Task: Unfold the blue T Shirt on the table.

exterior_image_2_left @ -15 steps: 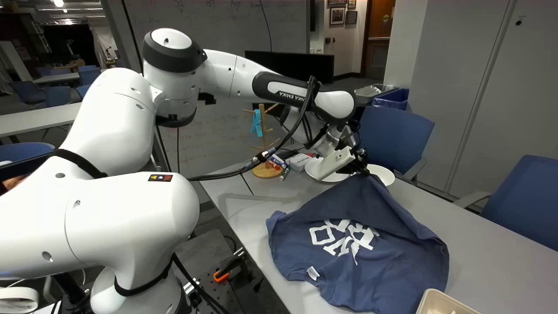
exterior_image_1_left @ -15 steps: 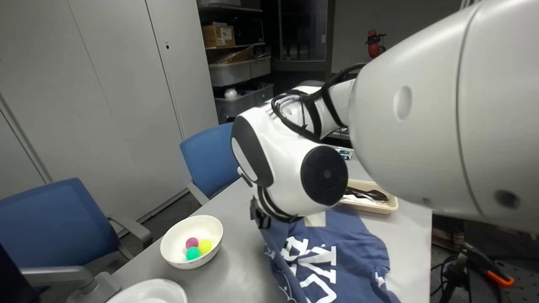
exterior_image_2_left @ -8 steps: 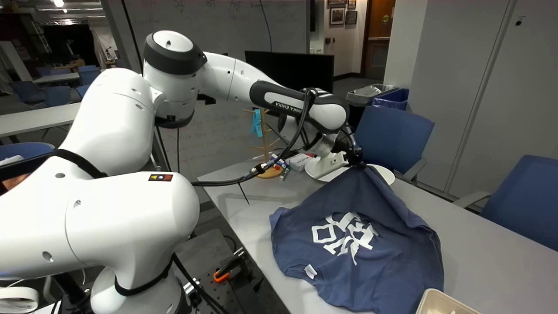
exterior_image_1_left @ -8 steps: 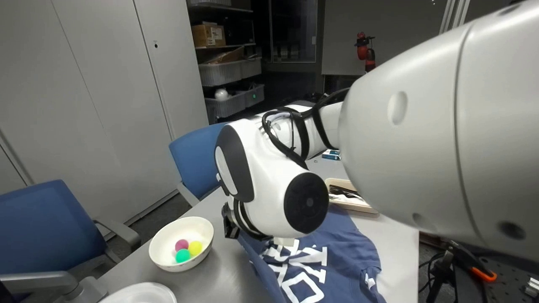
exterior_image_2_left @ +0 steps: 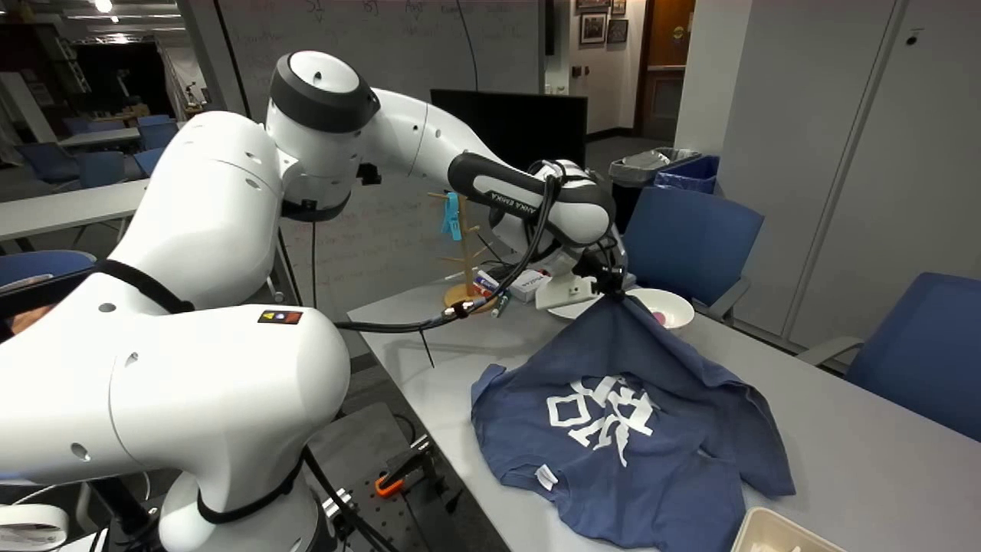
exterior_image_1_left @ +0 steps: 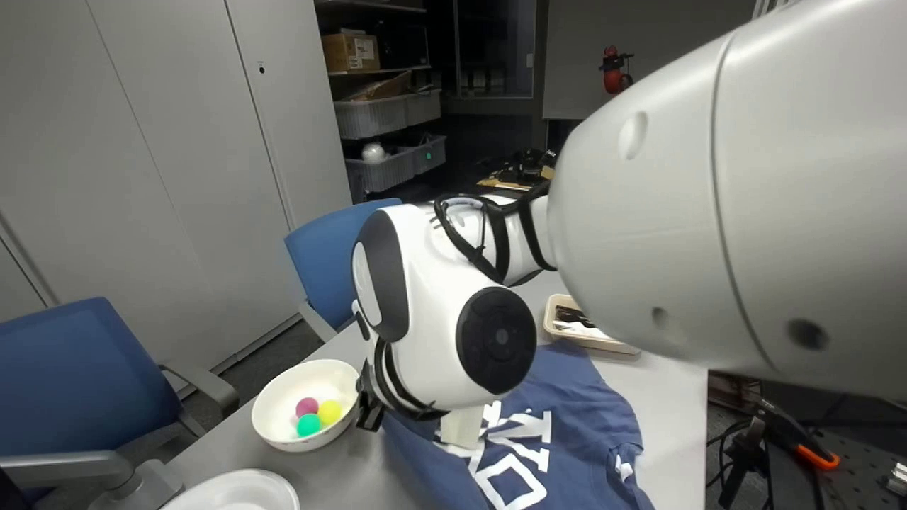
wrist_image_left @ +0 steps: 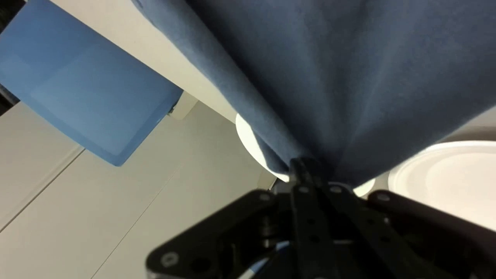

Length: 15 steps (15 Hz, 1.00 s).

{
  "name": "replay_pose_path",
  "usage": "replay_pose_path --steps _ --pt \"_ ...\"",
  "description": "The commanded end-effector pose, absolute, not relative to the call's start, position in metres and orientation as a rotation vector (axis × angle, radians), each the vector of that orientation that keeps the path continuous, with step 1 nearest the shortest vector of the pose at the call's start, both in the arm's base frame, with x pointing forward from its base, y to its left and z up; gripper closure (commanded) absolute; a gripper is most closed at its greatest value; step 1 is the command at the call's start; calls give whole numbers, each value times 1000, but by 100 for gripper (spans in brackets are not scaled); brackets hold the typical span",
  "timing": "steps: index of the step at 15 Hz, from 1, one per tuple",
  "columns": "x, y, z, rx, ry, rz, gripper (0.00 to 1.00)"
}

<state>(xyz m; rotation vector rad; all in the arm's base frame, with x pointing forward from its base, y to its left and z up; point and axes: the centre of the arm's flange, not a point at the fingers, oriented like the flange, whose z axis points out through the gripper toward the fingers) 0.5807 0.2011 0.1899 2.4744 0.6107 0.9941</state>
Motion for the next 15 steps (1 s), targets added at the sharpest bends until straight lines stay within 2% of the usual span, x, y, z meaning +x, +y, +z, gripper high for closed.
replay_pose_path --steps 1,4,5,7,11,15 --pt "595 199 190 2549 554 992 100" --pt "596 192 191 2582 517 974 100" --pt "597 197 194 2598 497 963 74" --pt "595 192 195 2633 476 933 66" --pt "588 174 198 2713 407 860 35" --pt "564 144 225 2840 472 649 4"
